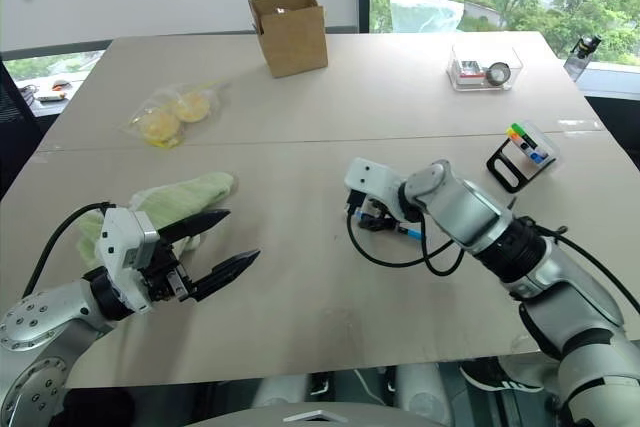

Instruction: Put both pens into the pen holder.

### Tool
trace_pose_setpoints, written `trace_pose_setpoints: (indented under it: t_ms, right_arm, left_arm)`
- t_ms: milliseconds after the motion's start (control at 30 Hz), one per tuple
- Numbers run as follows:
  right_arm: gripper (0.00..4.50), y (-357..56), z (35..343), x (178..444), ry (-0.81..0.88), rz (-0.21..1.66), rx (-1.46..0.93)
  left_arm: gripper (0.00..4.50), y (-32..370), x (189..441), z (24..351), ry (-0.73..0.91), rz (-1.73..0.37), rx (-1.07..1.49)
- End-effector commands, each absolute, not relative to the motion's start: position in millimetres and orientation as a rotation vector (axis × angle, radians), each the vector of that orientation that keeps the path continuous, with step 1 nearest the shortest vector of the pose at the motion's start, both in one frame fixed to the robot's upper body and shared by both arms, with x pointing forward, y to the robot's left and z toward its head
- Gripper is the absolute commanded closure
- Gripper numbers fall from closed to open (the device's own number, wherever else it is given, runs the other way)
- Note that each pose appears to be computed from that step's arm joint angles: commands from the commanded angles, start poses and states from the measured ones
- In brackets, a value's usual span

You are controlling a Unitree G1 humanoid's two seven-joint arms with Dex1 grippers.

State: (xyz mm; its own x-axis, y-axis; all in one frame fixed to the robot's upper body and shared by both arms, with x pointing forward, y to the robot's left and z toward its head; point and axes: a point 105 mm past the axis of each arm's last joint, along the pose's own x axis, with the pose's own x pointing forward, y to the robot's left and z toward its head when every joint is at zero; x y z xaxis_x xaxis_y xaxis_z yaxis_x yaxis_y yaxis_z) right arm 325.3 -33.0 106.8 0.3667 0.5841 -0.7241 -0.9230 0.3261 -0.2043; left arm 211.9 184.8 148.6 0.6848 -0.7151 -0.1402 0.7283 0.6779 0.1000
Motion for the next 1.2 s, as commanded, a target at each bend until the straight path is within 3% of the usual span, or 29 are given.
trace_pose_setpoints:
  t_ms: [33,500,600,767,900,967,1100,1200]
  right_arm:
    - [1.22,-24.3,107.5,321.4,0.635,1.056,-0.673]
    - [1.22,-43.9,112.5,316.0,0.794,1.063,-0.746]
    - [2.01,-46.9,105.7,318.7,0.825,1.049,-0.741]
    - [4.19,-53.0,100.7,322.4,0.846,1.019,-0.734]
    - [4.36,-60.3,126.2,340.2,0.646,0.980,-0.703]
    - [4.36,-60.5,157.1,348.4,0.521,0.974,-0.496]
    - [4.36,-98.3,264.9,370.4,-0.054,0.828,0.084]
    - [4.36,-140.7,281.1,376.6,-0.206,0.591,0.123]
  left_arm:
    - [0.00,184.8,210.0,151.5,0.065,-0.822,0.170]
    - [0.00,171.5,189.1,135.1,0.069,-0.840,0.161]
    - [0.00,169.5,189.7,136.0,0.034,-0.826,0.139]
    - [0.00,169.3,194.6,142.5,-0.040,-0.805,0.113]
    - [0.00,168.7,200.9,148.1,-0.089,-0.794,0.115]
    - [0.00,168.2,205.2,156.1,-0.137,-0.783,0.106]
    - [0.00,164.0,216.6,183.2,-0.319,-0.767,0.070]
    - [0.00,157.3,225.2,191.0,-0.363,-0.802,0.033]
